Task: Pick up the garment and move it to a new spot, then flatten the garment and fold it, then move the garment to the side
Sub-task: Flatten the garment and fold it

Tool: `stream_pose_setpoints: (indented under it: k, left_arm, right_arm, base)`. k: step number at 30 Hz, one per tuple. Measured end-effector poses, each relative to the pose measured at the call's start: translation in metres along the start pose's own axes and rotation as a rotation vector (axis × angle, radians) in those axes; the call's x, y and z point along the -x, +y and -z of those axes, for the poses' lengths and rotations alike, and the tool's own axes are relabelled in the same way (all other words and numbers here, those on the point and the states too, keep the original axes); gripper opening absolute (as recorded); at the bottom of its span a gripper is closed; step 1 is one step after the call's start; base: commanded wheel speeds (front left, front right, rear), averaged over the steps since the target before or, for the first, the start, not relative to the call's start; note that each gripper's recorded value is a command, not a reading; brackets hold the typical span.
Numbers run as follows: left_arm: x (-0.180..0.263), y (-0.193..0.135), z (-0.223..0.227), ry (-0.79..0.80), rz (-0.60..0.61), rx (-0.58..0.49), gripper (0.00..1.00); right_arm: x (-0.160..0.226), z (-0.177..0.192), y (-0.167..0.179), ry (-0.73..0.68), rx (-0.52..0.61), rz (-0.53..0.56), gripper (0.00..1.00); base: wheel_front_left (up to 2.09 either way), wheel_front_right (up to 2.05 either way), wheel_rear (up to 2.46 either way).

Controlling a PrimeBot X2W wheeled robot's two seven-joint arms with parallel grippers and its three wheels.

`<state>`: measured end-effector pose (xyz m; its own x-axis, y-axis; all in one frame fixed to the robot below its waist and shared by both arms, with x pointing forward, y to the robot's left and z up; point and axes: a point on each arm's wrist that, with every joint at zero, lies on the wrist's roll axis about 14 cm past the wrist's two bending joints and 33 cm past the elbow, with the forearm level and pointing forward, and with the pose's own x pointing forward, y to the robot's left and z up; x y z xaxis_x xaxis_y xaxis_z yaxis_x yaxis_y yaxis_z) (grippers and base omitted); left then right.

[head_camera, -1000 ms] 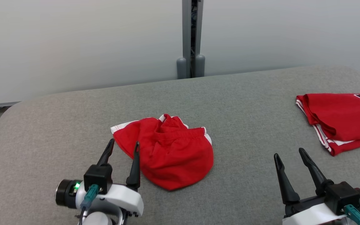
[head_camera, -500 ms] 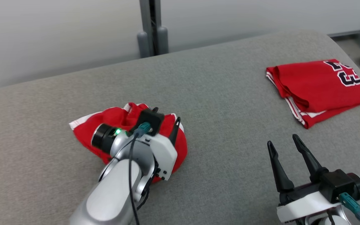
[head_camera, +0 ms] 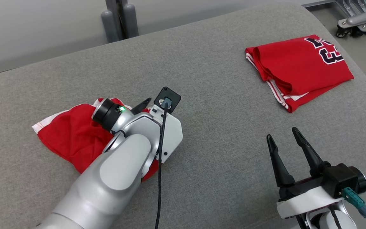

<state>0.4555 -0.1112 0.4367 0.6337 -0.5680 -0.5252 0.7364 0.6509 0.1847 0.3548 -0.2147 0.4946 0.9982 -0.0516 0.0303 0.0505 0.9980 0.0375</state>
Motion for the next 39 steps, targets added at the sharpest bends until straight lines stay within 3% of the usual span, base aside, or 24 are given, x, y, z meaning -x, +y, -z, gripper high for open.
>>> stream_pose_setpoints:
  k: [8, 14, 15, 16, 17, 22, 30, 35, 39]
  left_arm:
    - [-0.012, 0.011, 0.020, 0.159, -0.044, -0.096, 1.00]
    - [-0.011, 0.008, 0.040, 0.282, -0.012, -0.101, 1.00]
    - [-0.011, 0.008, 0.039, 0.286, -0.006, -0.105, 0.74]
    - [-0.011, 0.008, 0.038, 0.291, -0.003, -0.109, 0.42]
    - [-0.011, 0.006, 0.038, 0.296, 0.002, -0.113, 0.00]
    - [-0.010, -0.001, 0.025, 0.276, 0.040, -0.103, 0.00]
    - [-0.005, -0.014, -0.070, -0.088, 0.126, 0.100, 0.00]
    - [0.009, -0.017, -0.105, -0.290, 0.151, 0.201, 0.00]
    - [0.025, -0.018, -0.161, -0.444, 0.185, 0.189, 0.00]
  right_arm:
    - [-0.002, 0.002, 0.000, 0.006, -0.011, 0.001, 1.00]
    - [-0.006, -0.001, 0.000, -0.004, -0.012, -0.001, 1.00]
    - [-0.006, -0.001, 0.000, -0.005, -0.012, -0.001, 1.00]
    - [-0.006, -0.002, 0.000, -0.005, -0.013, 0.000, 1.00]
    - [-0.005, -0.002, 0.000, -0.006, -0.013, 0.000, 1.00]
    - [-0.004, -0.004, -0.001, -0.013, -0.020, 0.004, 1.00]
    - [-0.001, -0.007, -0.003, -0.022, -0.025, 0.012, 1.00]
    - [0.002, -0.011, -0.002, -0.032, -0.027, 0.010, 1.00]
    - [0.003, -0.010, -0.002, -0.031, -0.026, 0.009, 1.00]
  base:
    - [0.00, 0.00, 0.00]
    - [0.00, 0.00, 0.00]
    - [0.00, 0.00, 0.00]
    - [0.00, 0.00, 0.00]
    - [0.00, 0.00, 0.00]
    - [0.00, 0.00, 0.00]
    - [0.00, 0.00, 0.00]
    - [0.00, 0.00, 0.00]
    - [0.00, 0.00, 0.00]
